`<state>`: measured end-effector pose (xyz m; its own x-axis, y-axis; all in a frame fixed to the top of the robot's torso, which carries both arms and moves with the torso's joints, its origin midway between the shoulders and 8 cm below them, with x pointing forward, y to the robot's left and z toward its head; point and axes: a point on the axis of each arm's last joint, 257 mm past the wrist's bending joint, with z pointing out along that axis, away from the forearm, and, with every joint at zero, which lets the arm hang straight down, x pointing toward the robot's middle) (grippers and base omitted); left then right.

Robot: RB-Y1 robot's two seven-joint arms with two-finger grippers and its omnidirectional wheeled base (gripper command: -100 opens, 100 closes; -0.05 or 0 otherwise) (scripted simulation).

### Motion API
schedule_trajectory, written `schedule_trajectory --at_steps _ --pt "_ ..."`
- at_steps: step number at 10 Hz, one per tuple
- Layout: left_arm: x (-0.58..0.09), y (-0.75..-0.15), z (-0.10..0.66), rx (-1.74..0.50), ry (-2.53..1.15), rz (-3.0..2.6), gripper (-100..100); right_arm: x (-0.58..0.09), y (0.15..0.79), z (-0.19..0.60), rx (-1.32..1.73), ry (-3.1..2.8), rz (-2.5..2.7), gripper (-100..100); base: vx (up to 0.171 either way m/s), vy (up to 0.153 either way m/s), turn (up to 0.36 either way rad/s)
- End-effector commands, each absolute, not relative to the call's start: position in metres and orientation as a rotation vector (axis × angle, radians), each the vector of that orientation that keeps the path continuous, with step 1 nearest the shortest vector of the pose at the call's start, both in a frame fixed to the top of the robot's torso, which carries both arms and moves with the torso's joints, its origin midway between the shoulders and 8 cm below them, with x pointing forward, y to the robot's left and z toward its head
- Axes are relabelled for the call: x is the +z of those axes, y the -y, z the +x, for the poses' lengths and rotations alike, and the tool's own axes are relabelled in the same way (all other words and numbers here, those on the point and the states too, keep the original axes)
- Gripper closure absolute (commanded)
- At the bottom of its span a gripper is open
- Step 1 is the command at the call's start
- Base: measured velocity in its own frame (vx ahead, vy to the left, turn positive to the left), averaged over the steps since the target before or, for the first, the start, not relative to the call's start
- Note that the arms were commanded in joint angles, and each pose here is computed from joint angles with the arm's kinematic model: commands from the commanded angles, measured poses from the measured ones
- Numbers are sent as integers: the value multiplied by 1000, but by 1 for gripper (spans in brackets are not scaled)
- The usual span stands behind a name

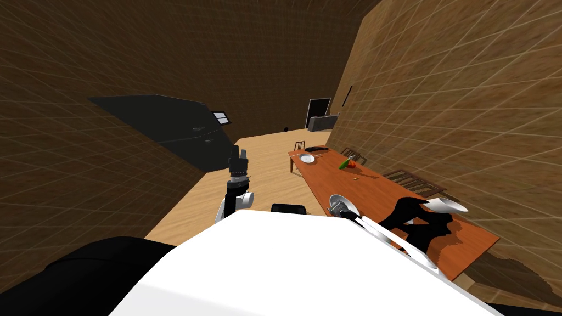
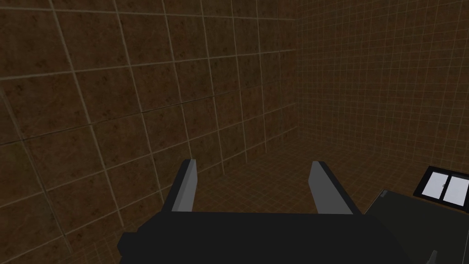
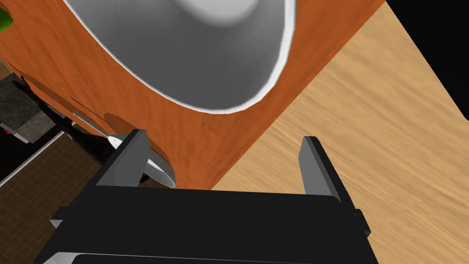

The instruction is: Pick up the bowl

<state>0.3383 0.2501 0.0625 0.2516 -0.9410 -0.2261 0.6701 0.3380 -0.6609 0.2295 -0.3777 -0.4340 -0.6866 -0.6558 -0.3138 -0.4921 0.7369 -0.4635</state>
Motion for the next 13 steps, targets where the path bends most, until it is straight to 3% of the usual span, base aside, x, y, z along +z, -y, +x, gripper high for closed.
schedule_trajectory --at_steps 1,3,4,5,6,11,12,13 --pt "62 -250 338 -1156 -663 -485 0 -449 391 204 -499 -2541 -915 -100 12 -50 48" --pt "62 -250 338 -1156 -663 -485 0 -473 395 155 -484 -2650 -953 -100 16 -56 40" --pt "62 -250 338 -1155 -663 -485 0 -471 391 167 -489 -2623 -945 -100 5 -21 1" --pt "62 -250 338 -1156 -663 -485 0 -472 391 164 -489 -2628 -948 0 0 0 0" --pt "62 -250 338 -1156 -663 -485 0 -479 395 164 -491 -2634 -933 -100 2 -4 77" --pt "62 -250 338 -1156 -663 -485 0 -490 399 161 -496 -2646 -911 -100 2 -4 52" --pt "62 -250 338 -1156 -663 -485 0 -490 399 161 -495 -2646 -909 100 0 0 0" --pt "62 -250 338 -1156 -663 -485 0 -490 399 161 -495 -2646 -910 100 0 0 0"
